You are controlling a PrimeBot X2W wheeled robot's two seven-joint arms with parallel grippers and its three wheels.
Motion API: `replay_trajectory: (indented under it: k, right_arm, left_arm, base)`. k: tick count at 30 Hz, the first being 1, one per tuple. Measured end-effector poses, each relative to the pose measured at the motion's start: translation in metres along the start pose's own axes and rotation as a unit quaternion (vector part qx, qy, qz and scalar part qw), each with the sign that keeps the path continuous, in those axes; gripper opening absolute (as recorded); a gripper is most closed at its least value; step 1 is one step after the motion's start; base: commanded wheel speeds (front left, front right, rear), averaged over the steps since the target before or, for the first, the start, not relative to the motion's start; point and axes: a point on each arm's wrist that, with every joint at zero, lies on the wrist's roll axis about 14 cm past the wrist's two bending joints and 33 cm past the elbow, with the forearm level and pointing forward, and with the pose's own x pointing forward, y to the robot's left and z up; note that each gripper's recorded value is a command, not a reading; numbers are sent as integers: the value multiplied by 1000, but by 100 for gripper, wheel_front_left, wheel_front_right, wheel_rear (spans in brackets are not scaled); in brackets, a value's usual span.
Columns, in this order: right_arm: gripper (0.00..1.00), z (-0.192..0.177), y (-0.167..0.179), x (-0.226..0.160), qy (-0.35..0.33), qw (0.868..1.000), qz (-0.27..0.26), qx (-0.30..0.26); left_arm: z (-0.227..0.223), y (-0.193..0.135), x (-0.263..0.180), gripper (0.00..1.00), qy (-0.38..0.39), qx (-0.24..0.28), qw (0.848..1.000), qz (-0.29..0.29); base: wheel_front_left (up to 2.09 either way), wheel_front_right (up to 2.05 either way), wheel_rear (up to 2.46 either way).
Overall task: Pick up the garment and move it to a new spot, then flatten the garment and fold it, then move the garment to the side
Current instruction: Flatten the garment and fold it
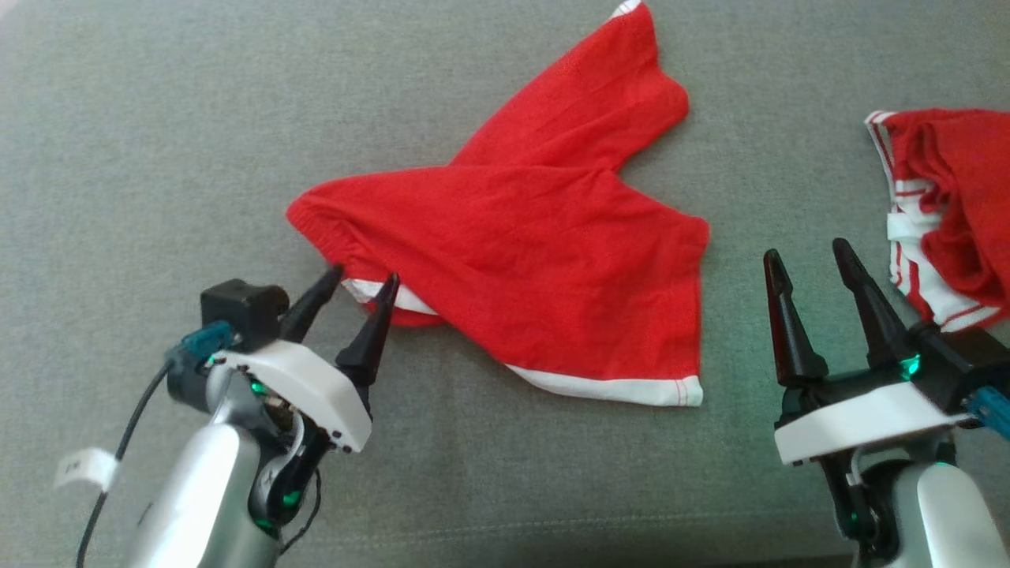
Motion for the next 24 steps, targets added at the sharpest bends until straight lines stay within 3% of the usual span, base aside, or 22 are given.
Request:
replay_trajectory:
  k: [5,12,15,17,24]
  right_arm:
    - [100,-1,-5,1,1,1000,-8,2]
    - [100,-4,-7,2,2,1000,-12,9]
    - [100,-5,-6,2,2,1000,-12,10]
    - [100,-4,-6,2,-1,1000,-12,10]
    - [100,-12,0,1,19,1000,-3,7]
  left_arm:
    - [-26,0,4,100,64,-23,998,-3]
    - [-30,6,5,99,75,-33,997,7]
    - [-32,6,4,5,83,-39,996,7]
    - [-33,6,4,0,86,-41,995,6]
    - [-31,5,3,0,84,-38,996,8]
  base:
    - [0,0,0]
    - [0,0,0]
    - [0,0,0]
    - [0,0,0]
    - [0,0,0]
